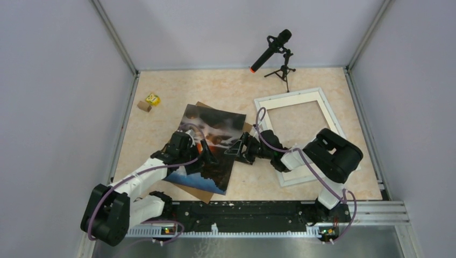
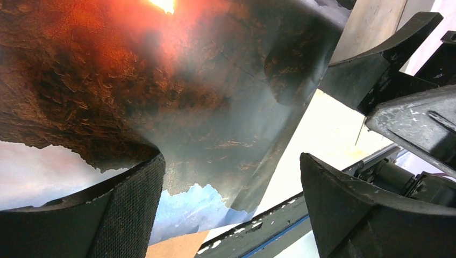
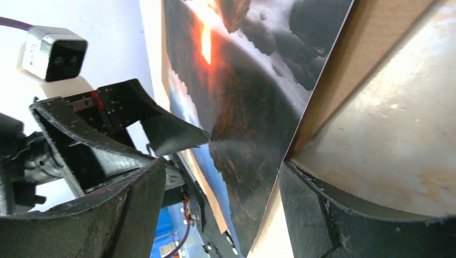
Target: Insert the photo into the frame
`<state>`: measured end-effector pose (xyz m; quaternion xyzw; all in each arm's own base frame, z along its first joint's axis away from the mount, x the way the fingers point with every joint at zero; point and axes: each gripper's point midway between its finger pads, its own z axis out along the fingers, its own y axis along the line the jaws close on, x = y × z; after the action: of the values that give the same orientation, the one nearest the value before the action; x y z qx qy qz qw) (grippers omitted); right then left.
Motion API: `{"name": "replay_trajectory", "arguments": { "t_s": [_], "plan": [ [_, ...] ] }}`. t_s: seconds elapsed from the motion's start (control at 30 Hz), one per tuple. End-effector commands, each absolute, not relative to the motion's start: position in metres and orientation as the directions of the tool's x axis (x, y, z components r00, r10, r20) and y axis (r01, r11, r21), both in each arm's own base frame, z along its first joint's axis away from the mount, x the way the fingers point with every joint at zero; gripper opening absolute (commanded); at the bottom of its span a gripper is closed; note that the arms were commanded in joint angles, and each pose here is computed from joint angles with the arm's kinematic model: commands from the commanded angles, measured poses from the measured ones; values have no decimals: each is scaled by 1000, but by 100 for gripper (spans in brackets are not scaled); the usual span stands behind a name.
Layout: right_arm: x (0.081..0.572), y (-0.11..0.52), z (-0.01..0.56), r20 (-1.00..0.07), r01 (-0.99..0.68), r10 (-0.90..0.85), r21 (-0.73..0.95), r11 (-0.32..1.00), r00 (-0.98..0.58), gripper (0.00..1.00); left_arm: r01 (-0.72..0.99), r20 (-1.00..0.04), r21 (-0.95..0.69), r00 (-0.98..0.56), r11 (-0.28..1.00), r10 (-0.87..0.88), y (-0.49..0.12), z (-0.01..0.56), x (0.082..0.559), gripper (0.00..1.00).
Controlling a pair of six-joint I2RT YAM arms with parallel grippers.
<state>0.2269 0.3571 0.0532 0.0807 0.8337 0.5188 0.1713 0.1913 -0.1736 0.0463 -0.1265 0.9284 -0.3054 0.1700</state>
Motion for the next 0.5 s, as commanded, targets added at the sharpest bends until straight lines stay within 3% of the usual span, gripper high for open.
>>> {"name": "replay_trajectory", "arguments": {
  "t_s": [0.0,0.47],
  "plan": [
    [225,369,88,-220,-102,333,936,337,-917,74,-140,-217,-567,-925,812,-311,-166,27,179,98],
    [234,391,85,-224,-114,330,940,321,-917,56,-98,-240,-575,-929,812,-282,-167,33,179,98]
  ]
}}
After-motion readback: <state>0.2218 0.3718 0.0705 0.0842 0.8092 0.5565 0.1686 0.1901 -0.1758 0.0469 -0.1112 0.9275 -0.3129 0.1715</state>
